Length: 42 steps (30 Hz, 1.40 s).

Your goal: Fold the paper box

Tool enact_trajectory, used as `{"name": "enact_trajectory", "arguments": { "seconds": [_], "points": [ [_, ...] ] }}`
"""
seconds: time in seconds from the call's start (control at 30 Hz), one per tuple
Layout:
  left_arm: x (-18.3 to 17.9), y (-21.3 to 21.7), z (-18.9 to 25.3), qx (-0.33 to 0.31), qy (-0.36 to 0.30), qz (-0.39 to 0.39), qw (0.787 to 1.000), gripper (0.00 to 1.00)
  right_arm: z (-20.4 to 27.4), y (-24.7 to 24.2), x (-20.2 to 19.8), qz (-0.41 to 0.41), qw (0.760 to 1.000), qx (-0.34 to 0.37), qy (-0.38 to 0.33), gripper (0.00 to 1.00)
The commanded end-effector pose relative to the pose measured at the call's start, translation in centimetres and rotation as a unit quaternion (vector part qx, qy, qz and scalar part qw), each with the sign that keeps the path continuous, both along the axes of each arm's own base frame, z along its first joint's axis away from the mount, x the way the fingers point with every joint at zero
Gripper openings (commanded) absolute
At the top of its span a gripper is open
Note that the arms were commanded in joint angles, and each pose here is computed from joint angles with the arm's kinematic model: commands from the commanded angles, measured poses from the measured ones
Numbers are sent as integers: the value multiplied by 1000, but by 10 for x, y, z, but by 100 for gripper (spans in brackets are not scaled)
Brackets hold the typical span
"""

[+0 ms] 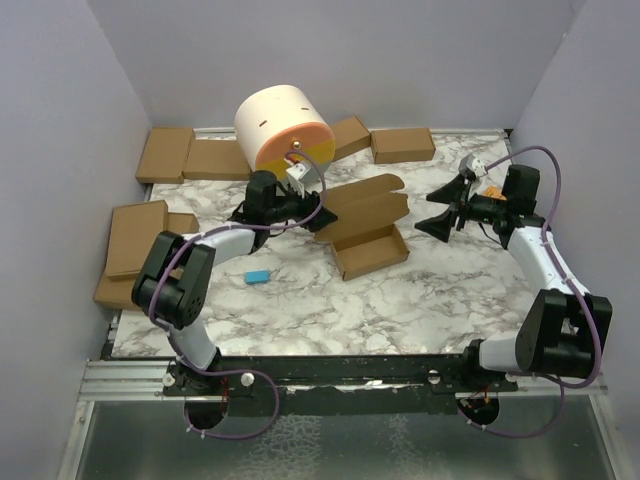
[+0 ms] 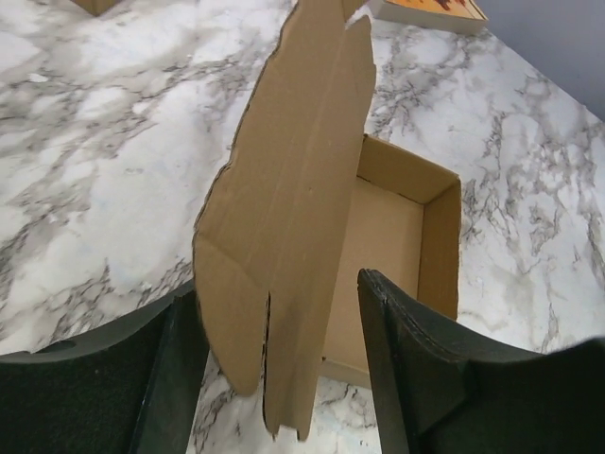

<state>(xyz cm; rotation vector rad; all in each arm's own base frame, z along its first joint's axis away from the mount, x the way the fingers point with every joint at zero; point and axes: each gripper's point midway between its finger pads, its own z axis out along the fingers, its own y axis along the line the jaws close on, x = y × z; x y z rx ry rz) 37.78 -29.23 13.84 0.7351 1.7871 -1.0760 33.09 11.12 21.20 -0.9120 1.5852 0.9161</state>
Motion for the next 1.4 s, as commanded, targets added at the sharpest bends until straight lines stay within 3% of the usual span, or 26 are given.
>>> {"name": "enact_trajectory", "arguments": {
  "seconds": [0.0, 0.17, 0.27, 0.4, 0.57, 0.73, 0.83, 0.9, 0.93, 1.17, 1.37],
  "points": [
    [13, 33, 43, 1, -72, 109, 991, 67, -2, -3, 5, -8, 1000, -10, -12, 99],
    [-3, 71, 72, -8, -113, 191, 975, 68, 0, -3, 3, -5, 1000, -13, -20, 99],
    [-24, 91, 70, -6, -104, 224, 969, 69, 2, -1, 0, 4, 1000, -9, -22, 99],
    [-54, 117, 41, 24, 0, 280, 960, 70, 7, 3, -8, 25, 999, 6, -22, 99],
    [-89, 147, -3, 74, 157, 360, 917, 68, 12, 4, -9, 24, 999, 5, -24, 99],
    [-104, 169, -30, 162, 187, 375, 894, 65, 12, 4, -10, 27, 999, 6, -27, 99],
    [-98, 184, -48, 215, 189, 397, 872, 56, 11, 4, -10, 28, 999, 7, -27, 99],
    [-91, 190, -63, 238, 202, 402, 861, 32, 10, 4, -9, 27, 999, 6, -27, 99],
    [-89, 191, -70, 244, 212, 402, 857, 27, 10, 4, -9, 27, 999, 5, -27, 99],
    [-72, 205, -93, 267, 226, 431, 832, 20, 5, 4, -9, 34, 999, 6, -19, 99],
    [-90, 210, -108, 285, 267, 433, 812, 12, 4, 4, -9, 37, 999, 4, -19, 99]
  ]
}}
